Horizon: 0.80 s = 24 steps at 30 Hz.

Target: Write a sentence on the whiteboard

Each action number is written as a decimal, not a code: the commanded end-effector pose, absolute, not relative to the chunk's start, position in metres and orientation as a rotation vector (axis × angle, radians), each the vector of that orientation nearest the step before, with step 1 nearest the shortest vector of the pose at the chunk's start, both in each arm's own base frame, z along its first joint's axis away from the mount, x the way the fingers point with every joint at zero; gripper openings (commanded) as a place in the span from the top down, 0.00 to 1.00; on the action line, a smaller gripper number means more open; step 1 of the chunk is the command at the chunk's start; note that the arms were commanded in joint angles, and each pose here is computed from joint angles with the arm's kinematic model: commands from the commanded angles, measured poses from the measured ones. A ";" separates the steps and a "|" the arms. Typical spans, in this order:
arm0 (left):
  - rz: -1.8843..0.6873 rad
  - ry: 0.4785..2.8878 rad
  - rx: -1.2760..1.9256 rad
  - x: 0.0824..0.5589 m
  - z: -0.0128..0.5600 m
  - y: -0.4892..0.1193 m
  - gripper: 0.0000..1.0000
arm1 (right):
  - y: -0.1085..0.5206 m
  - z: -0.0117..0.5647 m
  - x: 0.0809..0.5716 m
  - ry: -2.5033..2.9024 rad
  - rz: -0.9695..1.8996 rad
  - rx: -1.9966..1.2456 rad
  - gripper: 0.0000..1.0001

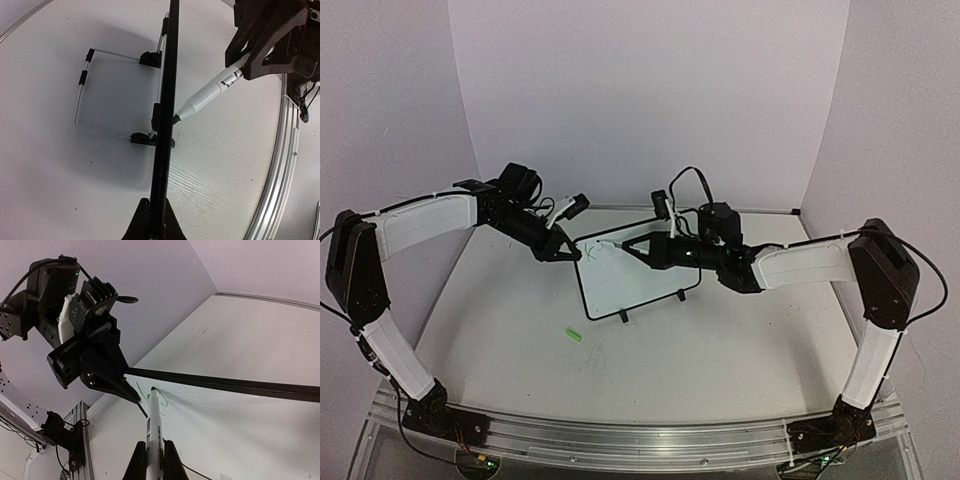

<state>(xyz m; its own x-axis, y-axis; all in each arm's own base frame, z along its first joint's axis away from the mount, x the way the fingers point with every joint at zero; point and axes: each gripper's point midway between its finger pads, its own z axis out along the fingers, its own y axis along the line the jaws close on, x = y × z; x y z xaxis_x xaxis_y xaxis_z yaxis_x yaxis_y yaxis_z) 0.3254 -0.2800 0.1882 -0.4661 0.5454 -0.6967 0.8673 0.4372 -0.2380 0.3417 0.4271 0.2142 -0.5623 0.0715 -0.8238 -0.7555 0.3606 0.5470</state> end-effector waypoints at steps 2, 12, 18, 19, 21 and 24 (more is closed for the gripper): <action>-0.715 2.192 1.206 0.333 0.182 -0.273 1.00 | 0.431 0.217 0.354 1.800 1.300 -0.588 1.00; -0.714 2.188 1.206 0.333 0.183 -0.273 1.00 | 0.424 0.189 0.348 1.874 1.281 -0.568 1.00; -0.715 2.187 1.206 0.333 0.184 -0.273 1.00 | 0.420 0.179 0.346 1.901 1.268 -0.560 1.00; -0.714 2.188 1.205 0.333 0.184 -0.273 1.00 | 0.419 0.179 0.346 1.901 1.266 -0.558 1.00; -0.713 2.188 1.205 0.333 0.184 -0.273 1.00 | 0.418 0.181 0.347 1.897 1.258 -0.552 1.00; -0.714 2.188 1.205 0.333 0.184 -0.273 1.00 | 0.414 0.186 0.348 1.884 1.234 -0.539 1.00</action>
<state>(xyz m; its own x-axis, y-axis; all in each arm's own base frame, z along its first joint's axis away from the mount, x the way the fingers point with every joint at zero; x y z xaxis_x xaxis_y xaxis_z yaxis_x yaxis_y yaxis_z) 0.3256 -0.2800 0.1884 -0.4659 0.5454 -0.6968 0.8673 0.4377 -0.2373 0.3354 0.4244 0.1835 -0.6093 0.0303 -0.7923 -0.7285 0.3732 0.5745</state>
